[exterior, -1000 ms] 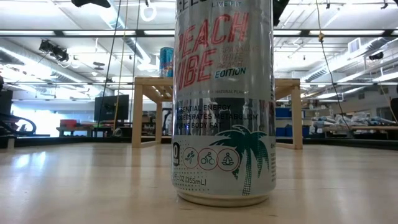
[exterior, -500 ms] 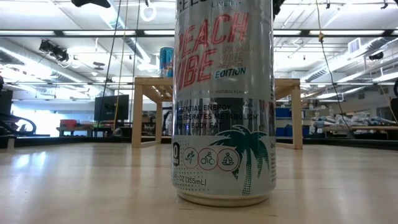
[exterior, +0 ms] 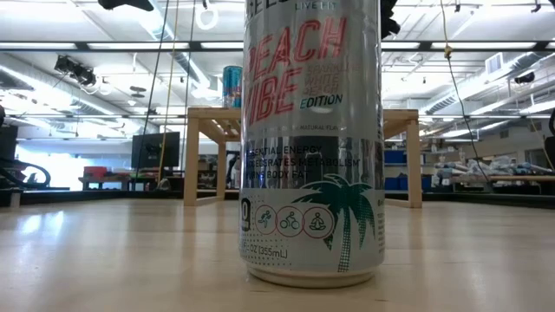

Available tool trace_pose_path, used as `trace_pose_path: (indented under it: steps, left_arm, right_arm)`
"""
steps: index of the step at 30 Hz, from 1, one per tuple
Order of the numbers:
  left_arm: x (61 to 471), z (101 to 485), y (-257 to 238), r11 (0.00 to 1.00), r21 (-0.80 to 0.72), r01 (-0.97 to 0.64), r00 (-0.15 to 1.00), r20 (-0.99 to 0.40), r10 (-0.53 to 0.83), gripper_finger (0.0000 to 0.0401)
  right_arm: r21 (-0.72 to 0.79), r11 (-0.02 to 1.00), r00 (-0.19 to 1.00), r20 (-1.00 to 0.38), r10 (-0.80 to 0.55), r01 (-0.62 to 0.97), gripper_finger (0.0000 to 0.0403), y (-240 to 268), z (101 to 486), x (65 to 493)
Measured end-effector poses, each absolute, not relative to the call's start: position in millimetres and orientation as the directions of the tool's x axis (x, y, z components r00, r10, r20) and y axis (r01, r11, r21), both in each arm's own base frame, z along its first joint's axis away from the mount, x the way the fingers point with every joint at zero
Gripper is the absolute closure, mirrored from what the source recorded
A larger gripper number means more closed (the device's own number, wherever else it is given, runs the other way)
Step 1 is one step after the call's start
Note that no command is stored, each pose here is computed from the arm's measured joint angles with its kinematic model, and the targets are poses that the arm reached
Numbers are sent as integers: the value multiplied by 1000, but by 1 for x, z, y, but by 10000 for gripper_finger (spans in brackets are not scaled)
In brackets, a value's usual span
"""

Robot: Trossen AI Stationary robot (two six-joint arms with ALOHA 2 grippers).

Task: Place canned beverage on shelf
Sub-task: Put the top white and yellow soda can on the shelf

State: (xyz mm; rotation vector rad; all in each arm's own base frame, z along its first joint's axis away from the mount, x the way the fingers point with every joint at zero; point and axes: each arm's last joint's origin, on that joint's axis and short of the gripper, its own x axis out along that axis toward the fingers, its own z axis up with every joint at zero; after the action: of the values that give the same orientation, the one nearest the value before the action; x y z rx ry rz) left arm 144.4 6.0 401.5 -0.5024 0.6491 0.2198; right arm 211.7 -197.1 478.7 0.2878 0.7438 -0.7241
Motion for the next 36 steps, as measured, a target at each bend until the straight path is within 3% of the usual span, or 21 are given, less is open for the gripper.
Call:
trace_pose_path:
  steps: [5,21,29,36]
  left_arm:
    - [144,401,6,858,-377,-348,779,-626,41,21]
    - [141,397,6,858,-359,-367,744,-667,39,21]
    - [139,396,6,859,-349,-373,728,-684,39,21]
    - [139,396,6,876,-327,-355,727,-685,38,21]
  right_arm:
    - [-37,662,449,-707,-547,749,92,-194,478,214]
    - [17,767,570,-680,-462,642,92,-189,481,222]
    - [44,680,509,-699,-502,732,92,-188,479,221]
    - [101,621,451,-777,-439,778,92,-182,464,225]
